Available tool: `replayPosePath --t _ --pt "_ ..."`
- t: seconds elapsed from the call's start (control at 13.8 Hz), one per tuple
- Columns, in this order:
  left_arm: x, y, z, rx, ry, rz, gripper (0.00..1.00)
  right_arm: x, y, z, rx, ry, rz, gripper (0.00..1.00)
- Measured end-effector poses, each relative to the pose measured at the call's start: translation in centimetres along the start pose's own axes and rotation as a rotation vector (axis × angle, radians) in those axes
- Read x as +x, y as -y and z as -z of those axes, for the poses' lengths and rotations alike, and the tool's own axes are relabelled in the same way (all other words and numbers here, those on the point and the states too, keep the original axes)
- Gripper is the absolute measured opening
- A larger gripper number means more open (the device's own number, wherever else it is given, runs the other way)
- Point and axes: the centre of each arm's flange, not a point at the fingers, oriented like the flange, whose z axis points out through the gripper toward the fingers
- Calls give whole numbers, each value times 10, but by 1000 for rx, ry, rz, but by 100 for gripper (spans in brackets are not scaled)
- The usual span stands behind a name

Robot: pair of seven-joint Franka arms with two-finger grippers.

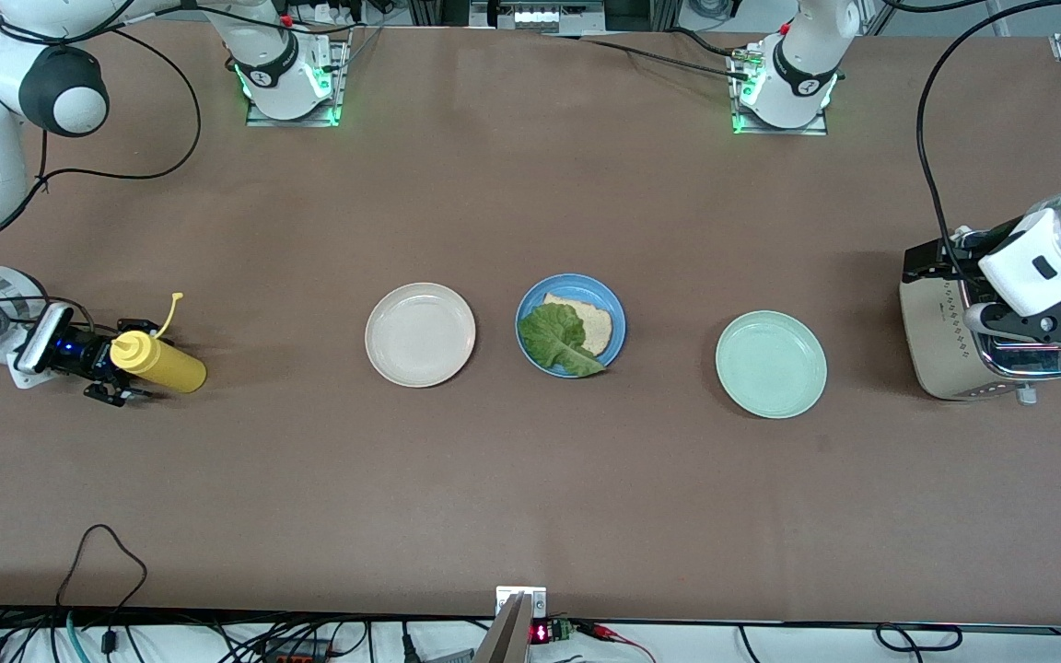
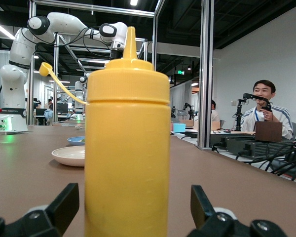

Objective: Make sandwich in blue plate with both arms
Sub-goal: 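Grasp the yellow squeeze bottle with the right gripper and lift it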

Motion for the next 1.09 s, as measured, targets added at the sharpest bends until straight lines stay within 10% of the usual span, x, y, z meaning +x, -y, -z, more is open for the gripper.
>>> replayPosePath --t 0.58,0.87,1.09 --pt "0 1 -4 -1 9 2 100 -2 -7 -31 47 -3 -2 100" --pt "0 4 -7 26 14 3 100 4 -12 -30 51 6 13 61" --pt "1 4 -8 33 17 0 100 21 -22 -34 86 38 38 56"
